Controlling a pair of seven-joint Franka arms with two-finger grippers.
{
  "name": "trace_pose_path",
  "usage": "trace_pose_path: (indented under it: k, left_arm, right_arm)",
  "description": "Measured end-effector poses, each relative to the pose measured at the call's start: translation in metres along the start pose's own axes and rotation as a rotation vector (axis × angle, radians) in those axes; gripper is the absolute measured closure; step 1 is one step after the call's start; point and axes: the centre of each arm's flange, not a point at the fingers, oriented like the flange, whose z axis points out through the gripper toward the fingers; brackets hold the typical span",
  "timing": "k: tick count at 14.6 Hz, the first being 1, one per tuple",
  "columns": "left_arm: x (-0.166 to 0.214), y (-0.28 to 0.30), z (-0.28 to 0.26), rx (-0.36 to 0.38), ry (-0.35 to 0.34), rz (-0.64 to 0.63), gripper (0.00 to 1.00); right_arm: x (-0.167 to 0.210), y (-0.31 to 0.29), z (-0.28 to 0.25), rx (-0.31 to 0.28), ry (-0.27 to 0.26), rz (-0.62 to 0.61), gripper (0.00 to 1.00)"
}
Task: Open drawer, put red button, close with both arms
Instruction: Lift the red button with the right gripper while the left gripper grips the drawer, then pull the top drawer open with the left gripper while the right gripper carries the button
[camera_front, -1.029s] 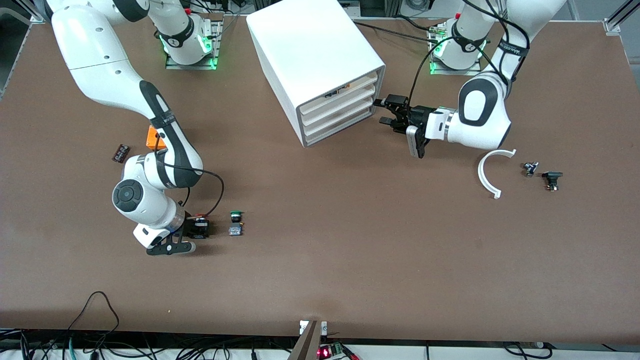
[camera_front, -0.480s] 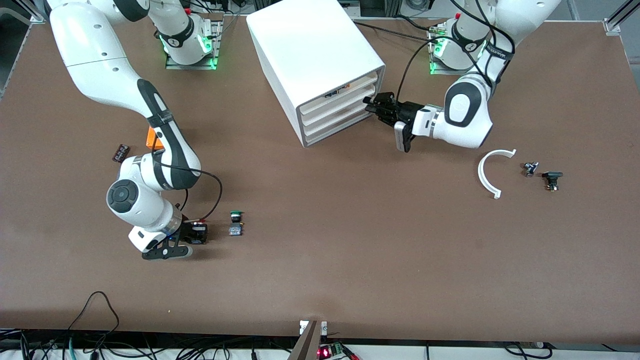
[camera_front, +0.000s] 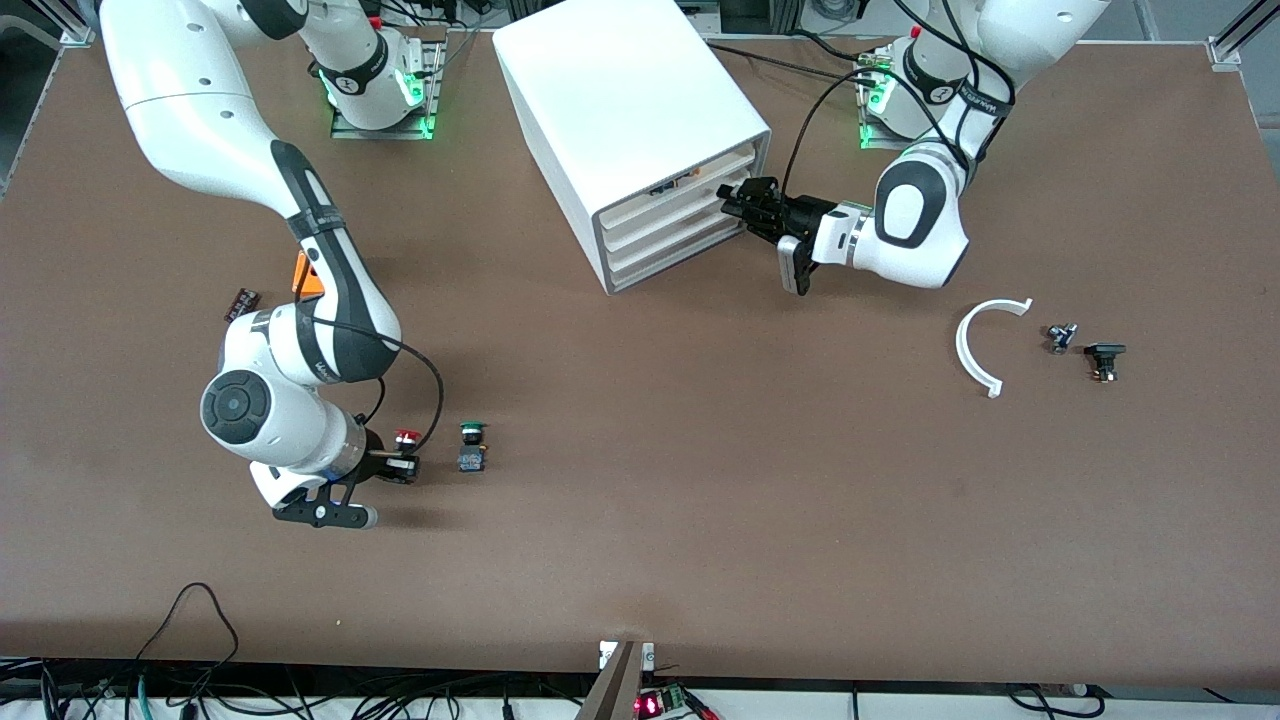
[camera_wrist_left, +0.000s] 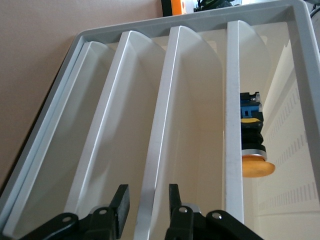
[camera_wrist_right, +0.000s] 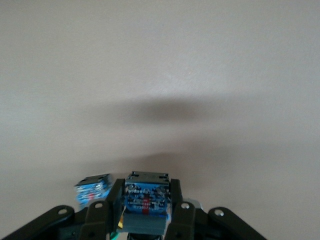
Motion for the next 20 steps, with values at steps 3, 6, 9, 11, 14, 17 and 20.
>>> trace_pose_path:
  k: [3, 6, 9, 11, 14, 17, 20]
  left_arm:
    - [-0.004, -0.001, 0.014, 0.022, -0.006, 0.003, 0.68]
    - [-0.006, -0.001, 0.02, 0.021, -0.004, 0.014, 0.84]
    - [-0.005, -0.002, 0.015, 0.009, 0.008, 0.016, 0.89]
    - [-0.004, -0.004, 0.008, 0.007, 0.024, 0.011, 0.89]
    - [0.0, -0.007, -0.011, 0.008, 0.065, 0.006, 0.9]
    - [0.005, -0.012, -0.029, 0.014, 0.098, 0.006, 0.9]
    - [0.019, -0.018, -0.056, 0.031, 0.116, 0.029, 0.9]
  right_arm:
    - [-0.003, -0.021, -0.02, 0.013, -0.032, 0.164, 0.59]
    - [-0.008, -0.043, -0.038, 0.053, -0.077, 0.288, 0.59]
    - [-0.02, -0.074, -0.051, 0.07, -0.085, 0.37, 0.59]
    - [-0.031, -0.097, -0.06, 0.076, -0.082, 0.398, 0.59]
    - [-0.046, -0.12, -0.081, 0.076, -0.08, 0.423, 0.59]
    - [-0.066, -0.148, -0.096, 0.065, -0.086, 0.456, 0.59]
    - [-0.101, -0.188, -0.113, 0.008, -0.056, 0.463, 0.59]
